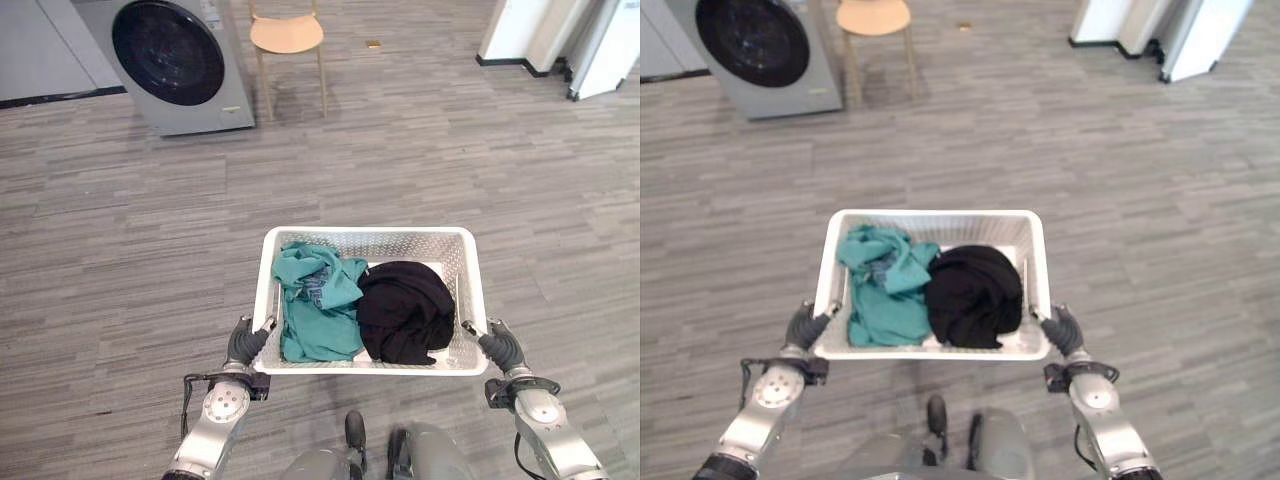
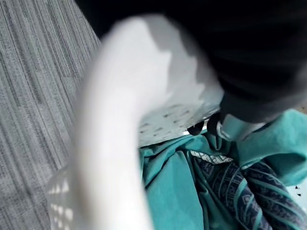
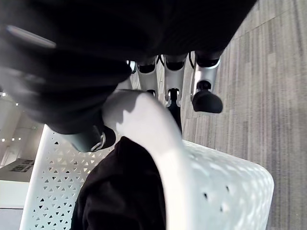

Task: Grab the laundry basket,head to the washer,open it,put in the laundry and shut it.

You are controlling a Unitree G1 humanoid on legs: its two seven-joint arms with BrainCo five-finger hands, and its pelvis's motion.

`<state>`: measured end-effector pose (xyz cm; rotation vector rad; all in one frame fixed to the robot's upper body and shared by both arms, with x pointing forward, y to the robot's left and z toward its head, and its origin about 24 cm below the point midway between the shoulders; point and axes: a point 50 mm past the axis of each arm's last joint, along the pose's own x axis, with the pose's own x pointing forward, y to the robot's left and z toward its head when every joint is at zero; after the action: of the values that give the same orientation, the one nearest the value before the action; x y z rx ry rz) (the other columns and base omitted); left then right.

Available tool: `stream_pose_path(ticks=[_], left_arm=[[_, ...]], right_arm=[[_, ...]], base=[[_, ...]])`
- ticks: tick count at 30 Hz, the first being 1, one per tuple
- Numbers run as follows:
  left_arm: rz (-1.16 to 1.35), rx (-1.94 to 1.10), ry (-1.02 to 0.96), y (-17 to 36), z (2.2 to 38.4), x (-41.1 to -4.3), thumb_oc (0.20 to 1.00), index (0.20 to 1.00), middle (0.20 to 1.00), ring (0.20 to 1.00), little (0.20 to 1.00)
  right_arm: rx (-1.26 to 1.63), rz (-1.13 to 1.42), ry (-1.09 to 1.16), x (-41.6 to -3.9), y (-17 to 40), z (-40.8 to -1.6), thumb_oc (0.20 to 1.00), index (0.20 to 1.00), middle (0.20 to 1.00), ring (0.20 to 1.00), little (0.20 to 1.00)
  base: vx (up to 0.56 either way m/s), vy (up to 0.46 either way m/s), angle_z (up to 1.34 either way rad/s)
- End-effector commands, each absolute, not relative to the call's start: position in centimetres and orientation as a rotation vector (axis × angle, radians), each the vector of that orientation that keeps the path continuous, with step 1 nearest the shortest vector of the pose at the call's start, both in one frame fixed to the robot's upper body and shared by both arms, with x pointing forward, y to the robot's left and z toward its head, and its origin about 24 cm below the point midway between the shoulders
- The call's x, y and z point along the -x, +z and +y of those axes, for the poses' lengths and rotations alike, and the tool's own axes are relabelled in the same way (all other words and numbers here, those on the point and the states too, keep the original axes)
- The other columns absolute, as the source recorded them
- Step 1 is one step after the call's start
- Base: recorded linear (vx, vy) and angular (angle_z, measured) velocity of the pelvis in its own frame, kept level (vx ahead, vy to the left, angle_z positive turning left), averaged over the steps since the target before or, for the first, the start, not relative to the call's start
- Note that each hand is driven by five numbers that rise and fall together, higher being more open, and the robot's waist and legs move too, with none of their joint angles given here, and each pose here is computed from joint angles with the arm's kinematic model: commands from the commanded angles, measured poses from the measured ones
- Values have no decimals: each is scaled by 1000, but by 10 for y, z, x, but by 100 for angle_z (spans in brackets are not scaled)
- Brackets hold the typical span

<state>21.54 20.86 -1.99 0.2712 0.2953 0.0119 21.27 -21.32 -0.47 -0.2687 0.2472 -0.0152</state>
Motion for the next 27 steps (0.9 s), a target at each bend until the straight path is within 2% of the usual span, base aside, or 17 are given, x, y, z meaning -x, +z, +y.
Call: stream_pose_path(ticks=[1,13,20,27], left_arm=[[148,-150,-67,1,192,-219,200,200,200,200,200],[156,-84,-51,-3,186,-216,200,200,200,200,200],[162,-110,-70,-4,182,-216,200,200,200,200,200],[196,-102,-59,-10,187,-207,200,200,200,200,200]], right_arm=[[59,-11,95,-237,36,-186,200,200,200,200,200],[80,7,53,-230,34,-202,200,200,200,200,200],[84,7,-3,-228,33,-211,200,200,200,200,200],[90,3,63,-232,34,-195,200,200,200,200,200]], base=[[515,-144,66],[379,-177,45],[465,-53,-14],[438,131,-66]])
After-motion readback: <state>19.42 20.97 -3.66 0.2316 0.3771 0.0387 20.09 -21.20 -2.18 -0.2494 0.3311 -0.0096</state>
